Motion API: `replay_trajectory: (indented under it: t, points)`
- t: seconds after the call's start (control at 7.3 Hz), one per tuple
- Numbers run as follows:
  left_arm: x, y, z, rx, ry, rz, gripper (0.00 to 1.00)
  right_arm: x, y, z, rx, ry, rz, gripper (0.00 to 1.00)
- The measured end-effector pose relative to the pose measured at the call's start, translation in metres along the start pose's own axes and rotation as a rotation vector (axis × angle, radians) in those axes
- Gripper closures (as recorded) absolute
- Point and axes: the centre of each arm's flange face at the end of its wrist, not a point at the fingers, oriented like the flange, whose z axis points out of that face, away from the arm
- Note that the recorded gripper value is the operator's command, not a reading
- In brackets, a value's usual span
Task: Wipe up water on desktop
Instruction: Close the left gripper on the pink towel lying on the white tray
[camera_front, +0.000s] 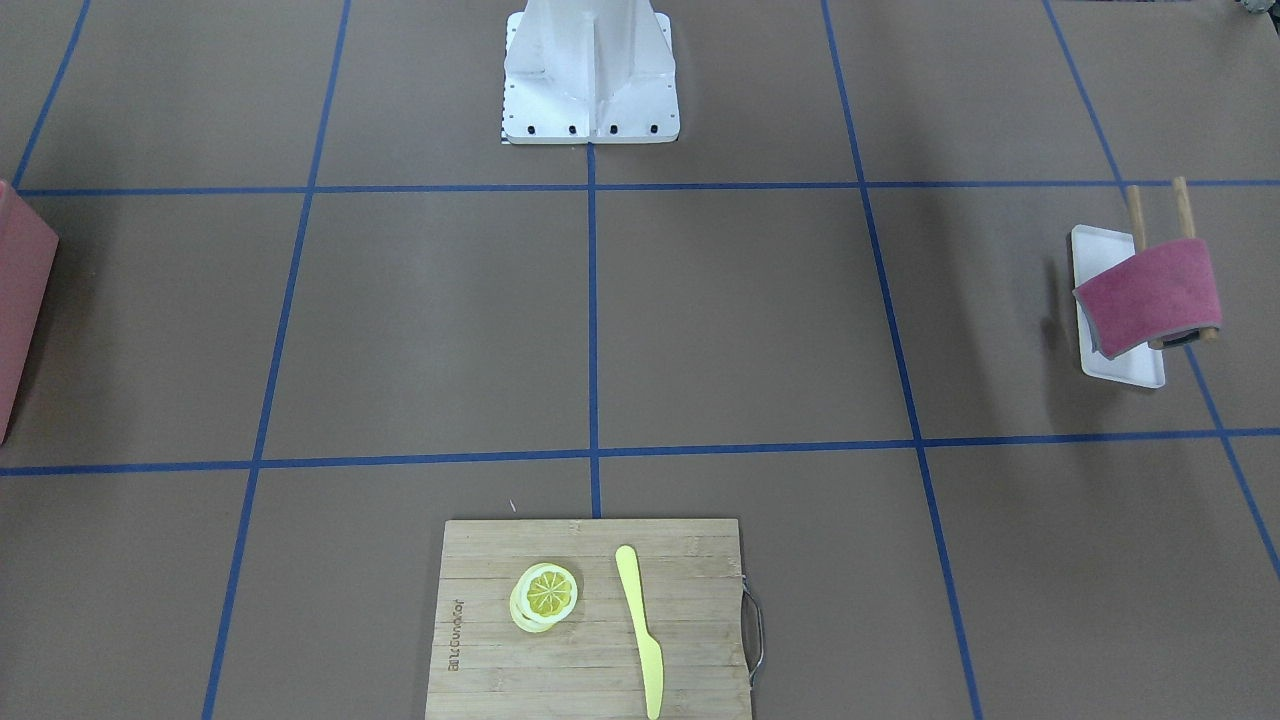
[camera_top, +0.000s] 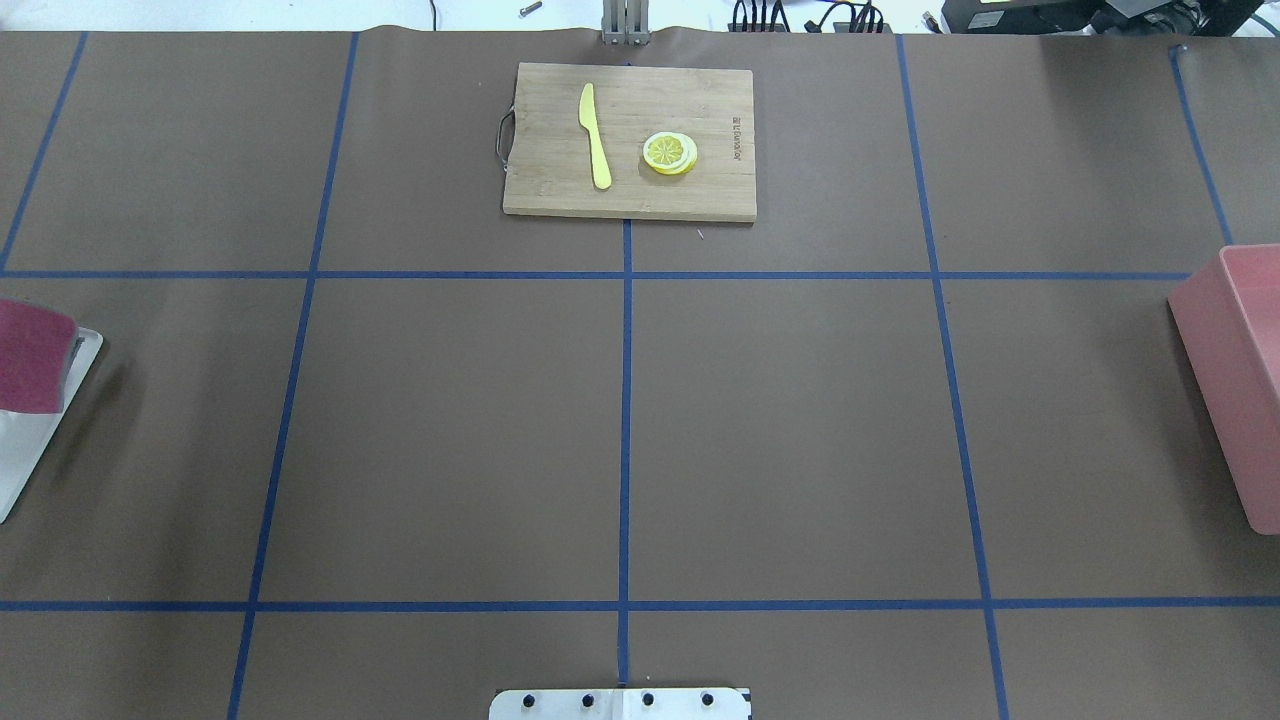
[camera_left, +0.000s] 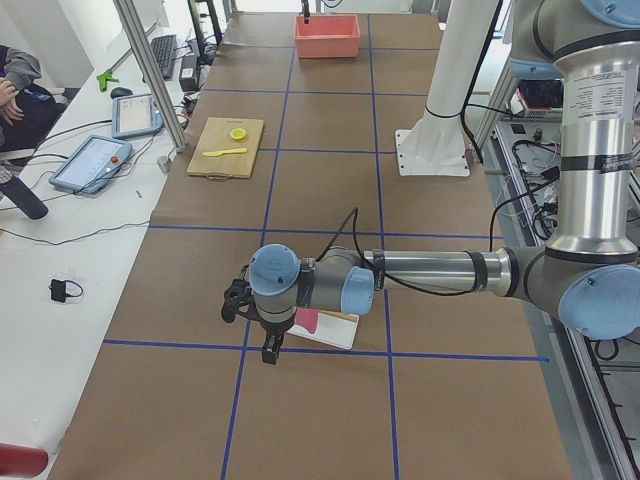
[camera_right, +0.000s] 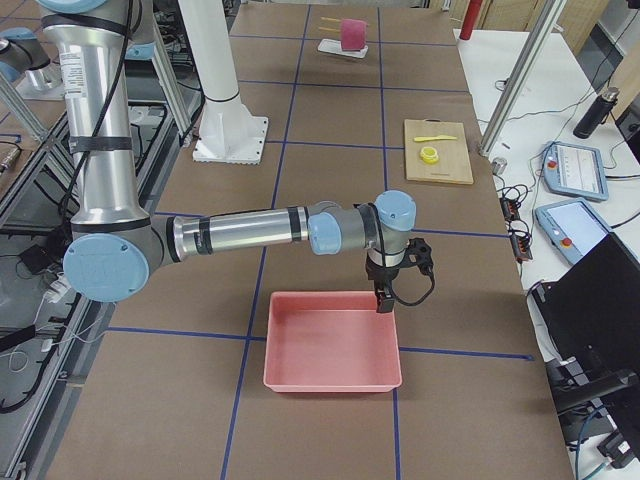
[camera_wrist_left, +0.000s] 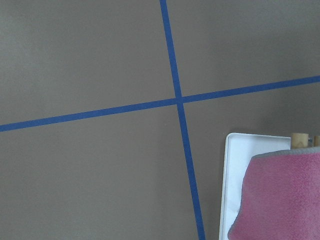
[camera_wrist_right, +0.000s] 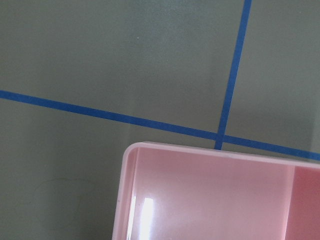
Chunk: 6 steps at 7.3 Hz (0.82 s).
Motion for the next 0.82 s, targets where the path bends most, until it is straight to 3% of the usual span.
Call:
replay_trajectory:
  t: [0.41, 0.82]
  points:
    - [0.002, -0.001, -0.001, 0.003, 0.000, 0.005, 0.02, -0.005, -0.001, -0.005, 0.009, -0.003, -0.008, 0.00]
    - [0.014, -0.010, -0.018, 0.072, -0.009, 0.068, 0.02, -0.039, -0.011, -0.046, 0.094, -0.007, -0.072, 0.00]
